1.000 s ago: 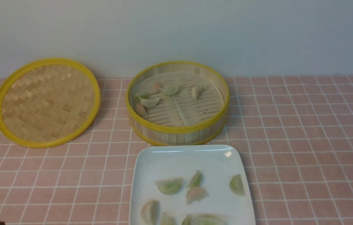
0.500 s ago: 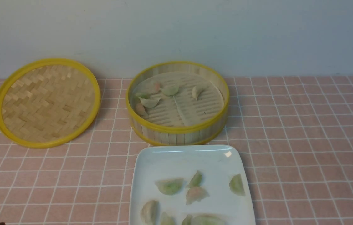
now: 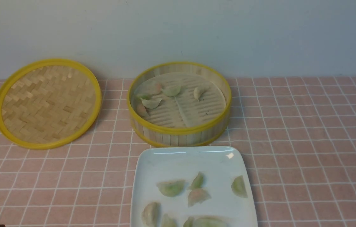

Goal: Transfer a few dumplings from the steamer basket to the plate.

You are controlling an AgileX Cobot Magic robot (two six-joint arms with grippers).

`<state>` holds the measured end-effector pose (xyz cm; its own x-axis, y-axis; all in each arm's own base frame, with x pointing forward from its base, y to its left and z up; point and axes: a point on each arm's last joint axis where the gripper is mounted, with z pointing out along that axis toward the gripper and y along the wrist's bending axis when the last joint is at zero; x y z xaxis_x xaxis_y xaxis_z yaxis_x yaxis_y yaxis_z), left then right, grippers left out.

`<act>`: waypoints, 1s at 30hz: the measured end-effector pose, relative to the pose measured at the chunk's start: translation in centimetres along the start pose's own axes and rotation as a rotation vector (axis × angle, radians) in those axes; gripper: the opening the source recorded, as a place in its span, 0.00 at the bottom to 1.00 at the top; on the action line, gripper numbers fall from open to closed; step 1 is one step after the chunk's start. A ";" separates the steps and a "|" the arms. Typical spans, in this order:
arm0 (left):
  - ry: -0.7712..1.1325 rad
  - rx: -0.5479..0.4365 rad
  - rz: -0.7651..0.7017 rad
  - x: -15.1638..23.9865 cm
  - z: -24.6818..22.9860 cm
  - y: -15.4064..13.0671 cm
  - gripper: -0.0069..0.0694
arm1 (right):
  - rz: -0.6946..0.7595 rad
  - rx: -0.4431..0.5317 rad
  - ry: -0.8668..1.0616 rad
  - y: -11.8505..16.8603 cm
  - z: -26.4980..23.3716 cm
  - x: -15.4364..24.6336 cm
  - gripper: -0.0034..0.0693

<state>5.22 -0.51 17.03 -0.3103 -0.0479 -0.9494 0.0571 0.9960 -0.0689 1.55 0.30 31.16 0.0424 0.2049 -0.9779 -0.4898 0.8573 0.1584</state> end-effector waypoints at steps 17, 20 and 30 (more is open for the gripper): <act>0.000 0.000 -0.008 0.0 0.0 0.0 0.08 | -0.125 0.248 0.068 -0.8 1.0 3.4 0.03; 0.000 0.000 -0.008 0.0 0.0 0.0 0.08 | -0.131 0.368 0.124 -1.7 1.3 5.5 0.03; 0.001 0.001 -0.009 0.0 0.0 0.0 0.08 | -0.098 0.511 0.323 -4.1 1.4 13.0 0.03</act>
<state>5.22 -0.52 17.02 -0.3119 -0.0570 -0.9484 0.0551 0.9954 -0.0780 5.32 0.09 17.94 -0.2392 0.0285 -0.9705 -0.0137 0.9994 0.0327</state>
